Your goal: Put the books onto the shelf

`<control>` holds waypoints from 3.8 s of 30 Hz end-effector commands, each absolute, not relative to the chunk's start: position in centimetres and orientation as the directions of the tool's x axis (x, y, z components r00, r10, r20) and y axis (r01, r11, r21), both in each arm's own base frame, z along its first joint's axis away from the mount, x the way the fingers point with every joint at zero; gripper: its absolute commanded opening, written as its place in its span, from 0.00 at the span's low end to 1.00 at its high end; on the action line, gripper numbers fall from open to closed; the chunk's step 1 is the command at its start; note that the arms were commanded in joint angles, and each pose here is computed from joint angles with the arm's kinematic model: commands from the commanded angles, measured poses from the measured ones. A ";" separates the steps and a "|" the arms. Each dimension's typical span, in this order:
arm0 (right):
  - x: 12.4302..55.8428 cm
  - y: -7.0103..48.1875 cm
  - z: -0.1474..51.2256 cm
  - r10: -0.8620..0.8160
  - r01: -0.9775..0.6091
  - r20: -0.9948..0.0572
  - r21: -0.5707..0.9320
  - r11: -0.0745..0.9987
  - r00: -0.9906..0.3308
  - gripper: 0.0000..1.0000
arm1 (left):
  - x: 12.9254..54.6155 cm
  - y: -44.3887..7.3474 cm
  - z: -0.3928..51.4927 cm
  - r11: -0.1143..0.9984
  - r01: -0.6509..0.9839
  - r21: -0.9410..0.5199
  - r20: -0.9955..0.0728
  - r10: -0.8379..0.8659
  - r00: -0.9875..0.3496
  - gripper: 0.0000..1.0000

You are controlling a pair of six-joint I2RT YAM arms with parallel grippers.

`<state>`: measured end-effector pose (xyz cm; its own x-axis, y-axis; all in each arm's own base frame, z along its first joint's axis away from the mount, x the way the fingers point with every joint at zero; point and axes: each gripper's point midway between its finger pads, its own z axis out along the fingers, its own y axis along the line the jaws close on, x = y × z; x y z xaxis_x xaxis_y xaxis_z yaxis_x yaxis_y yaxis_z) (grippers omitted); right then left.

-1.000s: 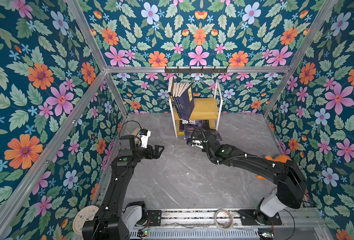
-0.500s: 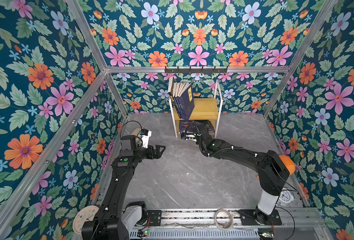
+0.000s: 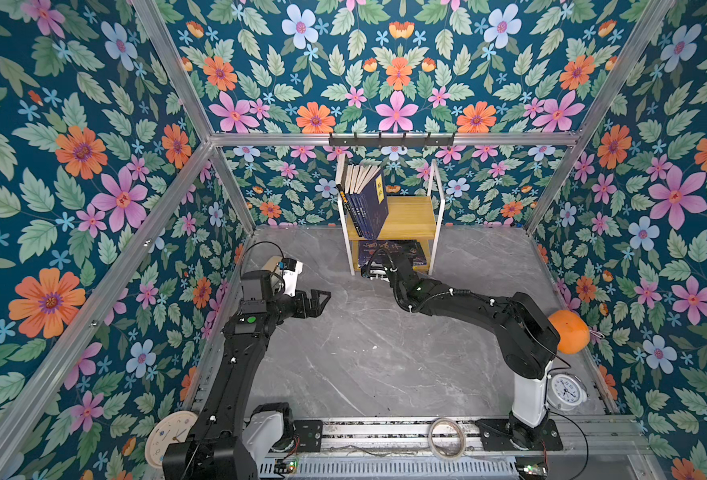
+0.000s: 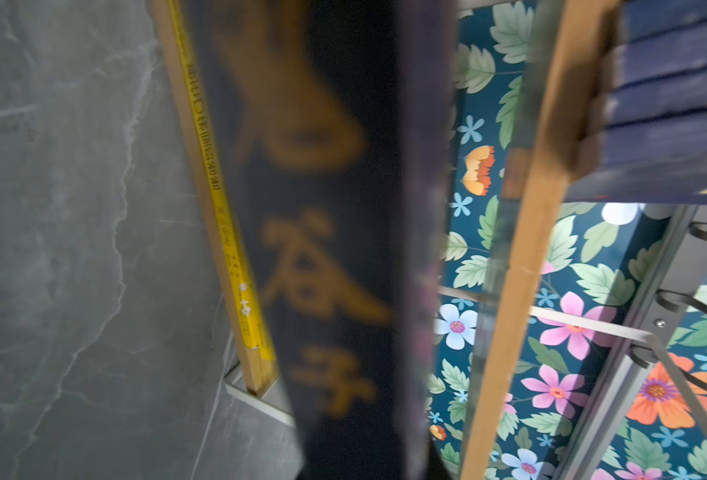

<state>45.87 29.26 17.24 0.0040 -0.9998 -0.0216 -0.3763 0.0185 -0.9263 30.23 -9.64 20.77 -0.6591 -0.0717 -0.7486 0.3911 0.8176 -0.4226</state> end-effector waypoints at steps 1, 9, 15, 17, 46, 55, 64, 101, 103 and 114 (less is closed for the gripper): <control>45.9 29.4 16.7 -0.997 -0.374 -0.079 -0.924 0.078 -0.015 0.00 | 30.3 -9.8 21.5 0.810 0.405 -0.424 -0.762 -0.078 -0.643 1.00; 46.4 28.9 15.0 -0.996 -0.437 -0.088 -0.895 0.091 -0.029 0.00 | 30.6 -9.8 21.8 0.806 0.400 -0.436 -0.760 -0.092 -0.643 1.00; 48.6 28.9 16.2 -0.994 -0.421 -0.106 -0.900 0.112 -0.036 0.00 | 30.6 -9.7 22.0 0.810 0.397 -0.432 -0.764 -0.095 -0.638 1.00; 49.3 29.2 16.5 -0.993 -0.420 -0.117 -0.900 0.118 -0.027 0.00 | 30.6 -9.7 22.1 0.811 0.396 -0.431 -0.764 -0.095 -0.638 1.00; 53.0 30.1 13.9 -0.987 -0.460 -0.161 -0.876 0.143 0.000 0.00 | 30.9 -10.1 21.9 0.798 0.383 -0.464 -0.746 -0.119 -0.655 1.00; 52.9 30.3 13.3 -0.986 -0.486 -0.165 -0.863 0.138 0.012 0.00 | 30.9 -10.2 21.9 0.794 0.384 -0.472 -0.740 -0.120 -0.661 1.00; 52.5 30.4 13.6 -0.984 -0.493 -0.176 -0.858 0.142 0.023 0.00 | 30.9 -10.1 21.6 0.799 0.380 -0.467 -0.741 -0.119 -0.661 1.00; 48.1 31.4 13.3 -0.962 -0.699 -0.273 -0.692 0.179 0.024 0.86 | 30.5 -10.3 21.5 0.790 0.394 -0.470 -0.743 -0.114 -0.660 1.00; 47.9 31.6 13.2 -0.957 -0.718 -0.290 -0.668 0.197 0.007 0.87 | 30.6 -10.2 21.3 0.795 0.390 -0.464 -0.745 -0.113 -0.657 1.00; 49.8 31.2 12.4 -0.960 -0.695 -0.278 -0.685 0.216 -0.025 0.82 | 30.7 -10.2 21.5 0.793 0.388 -0.470 -0.741 -0.116 -0.662 1.00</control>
